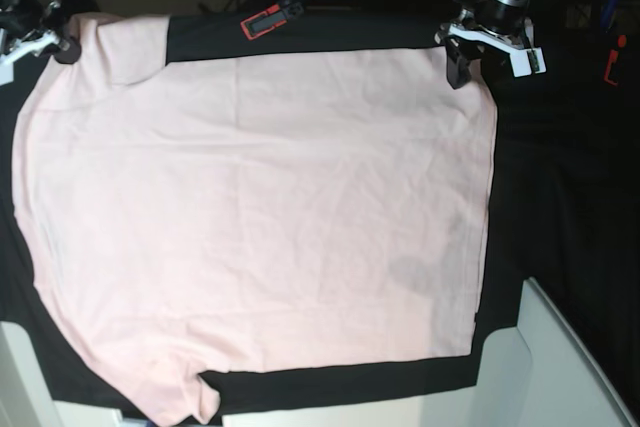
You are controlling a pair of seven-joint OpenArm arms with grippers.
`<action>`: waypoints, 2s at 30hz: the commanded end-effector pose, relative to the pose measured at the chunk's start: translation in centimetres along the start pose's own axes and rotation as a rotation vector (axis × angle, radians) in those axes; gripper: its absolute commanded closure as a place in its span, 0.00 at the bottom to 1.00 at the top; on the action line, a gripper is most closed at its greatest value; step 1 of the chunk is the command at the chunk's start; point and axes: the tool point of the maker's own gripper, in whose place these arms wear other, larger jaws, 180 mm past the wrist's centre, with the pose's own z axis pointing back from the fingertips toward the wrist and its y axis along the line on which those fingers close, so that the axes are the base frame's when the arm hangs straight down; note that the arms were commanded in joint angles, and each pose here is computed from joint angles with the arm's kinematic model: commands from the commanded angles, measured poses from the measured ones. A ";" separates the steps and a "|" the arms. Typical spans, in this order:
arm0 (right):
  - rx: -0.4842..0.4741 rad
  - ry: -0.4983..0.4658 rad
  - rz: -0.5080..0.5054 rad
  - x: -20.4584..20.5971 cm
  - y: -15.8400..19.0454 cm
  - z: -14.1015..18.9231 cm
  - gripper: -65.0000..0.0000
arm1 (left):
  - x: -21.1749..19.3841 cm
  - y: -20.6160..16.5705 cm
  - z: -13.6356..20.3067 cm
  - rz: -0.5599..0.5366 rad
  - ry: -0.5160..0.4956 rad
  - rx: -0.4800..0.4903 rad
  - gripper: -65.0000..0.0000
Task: Fold the T-shirt properly
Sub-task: 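Close both grippers on the collar-edge corners of the pink shirt, then lift the corners and pull them back, folding the collar edge under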
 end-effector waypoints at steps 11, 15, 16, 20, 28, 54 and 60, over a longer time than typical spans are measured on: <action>-0.008 -0.001 0.022 0.5 -0.3 0.5 0.99 | -2.5 0.0 0.7 0.005 0.105 -0.003 0.94; -0.011 0.001 0.026 0.6 -0.4 0.6 0.99 | -2.4 -0.1 0.7 0.004 0.102 -0.004 1.00; -0.011 0.001 0.026 0.6 -0.4 0.6 0.99 | -2.3 0.0 0.6 0.001 0.099 -0.004 1.00; -0.015 0.001 0.031 0.6 -0.5 0.7 1.00 | -0.6 -0.6 1.1 -0.018 0.065 -0.025 1.00; -0.051 -0.028 0.092 3.3 -1.6 2.2 1.00 | 4.0 2.0 3.4 -0.046 -0.049 0.048 1.00; -0.046 -0.099 0.393 14.5 3.3 3.5 0.99 | 9.0 0.5 0.2 -0.040 -0.041 0.031 1.00; -0.011 -0.080 0.462 16.1 5.4 2.3 0.99 | 10.7 0.1 -0.9 -0.039 -0.053 0.022 1.00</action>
